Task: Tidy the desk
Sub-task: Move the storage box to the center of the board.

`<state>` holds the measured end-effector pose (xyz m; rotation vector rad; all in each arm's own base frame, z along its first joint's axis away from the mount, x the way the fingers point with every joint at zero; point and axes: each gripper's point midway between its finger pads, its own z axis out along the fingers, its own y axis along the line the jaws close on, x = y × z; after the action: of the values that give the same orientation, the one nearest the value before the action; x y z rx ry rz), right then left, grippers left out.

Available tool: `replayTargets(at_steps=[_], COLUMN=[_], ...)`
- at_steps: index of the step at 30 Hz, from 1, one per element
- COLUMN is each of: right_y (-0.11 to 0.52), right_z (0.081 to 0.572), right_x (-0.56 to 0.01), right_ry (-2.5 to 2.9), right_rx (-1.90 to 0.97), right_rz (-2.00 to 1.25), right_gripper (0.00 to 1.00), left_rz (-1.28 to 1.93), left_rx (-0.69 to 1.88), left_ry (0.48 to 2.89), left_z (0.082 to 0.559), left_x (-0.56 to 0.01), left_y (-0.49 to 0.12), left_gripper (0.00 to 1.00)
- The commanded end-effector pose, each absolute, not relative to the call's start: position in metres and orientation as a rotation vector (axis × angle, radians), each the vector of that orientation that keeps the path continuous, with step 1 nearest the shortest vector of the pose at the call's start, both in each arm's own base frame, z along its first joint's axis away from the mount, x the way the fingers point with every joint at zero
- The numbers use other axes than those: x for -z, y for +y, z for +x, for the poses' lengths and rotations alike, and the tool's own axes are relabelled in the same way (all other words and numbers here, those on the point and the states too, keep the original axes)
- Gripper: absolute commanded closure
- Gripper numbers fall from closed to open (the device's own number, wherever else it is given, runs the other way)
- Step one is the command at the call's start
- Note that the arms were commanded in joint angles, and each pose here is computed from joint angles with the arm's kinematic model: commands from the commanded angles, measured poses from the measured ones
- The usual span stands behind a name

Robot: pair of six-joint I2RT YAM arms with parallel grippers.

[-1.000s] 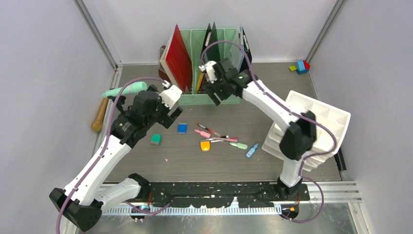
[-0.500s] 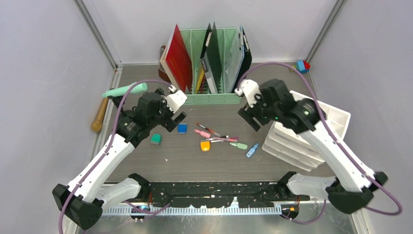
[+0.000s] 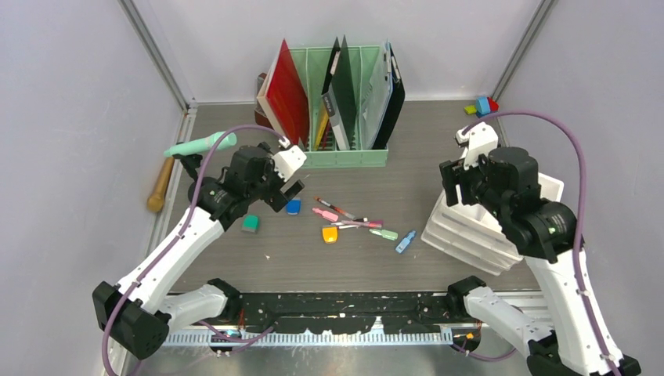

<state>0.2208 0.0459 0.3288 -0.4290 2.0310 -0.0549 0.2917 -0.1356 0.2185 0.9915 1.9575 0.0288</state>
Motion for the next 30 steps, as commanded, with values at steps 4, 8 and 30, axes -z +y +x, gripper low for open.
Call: replayTargets(at_steps=[4, 8, 30], right_y=[0.043, 0.047, 0.070], right_z=[0.242, 0.249, 0.315], right_x=[-0.295, -0.282, -0.269], right_ry=[2.143, 2.186, 2.208], right_rx=[0.019, -0.018, -0.127], right_rz=[-0.234, -0.208, -0.007], right_gripper=[0.24, 0.23, 0.34], left_rz=[0.955, 0.953, 0.964], left_rx=[0.027, 0.050, 0.133], left_ry=[1.885, 1.883, 1.878], left_z=[0.301, 0.299, 0.298], left_x=[-0.243, -0.242, -0.234], left_y=[-0.149, -0.151, -0.165], left_gripper=[0.00, 0.00, 0.00])
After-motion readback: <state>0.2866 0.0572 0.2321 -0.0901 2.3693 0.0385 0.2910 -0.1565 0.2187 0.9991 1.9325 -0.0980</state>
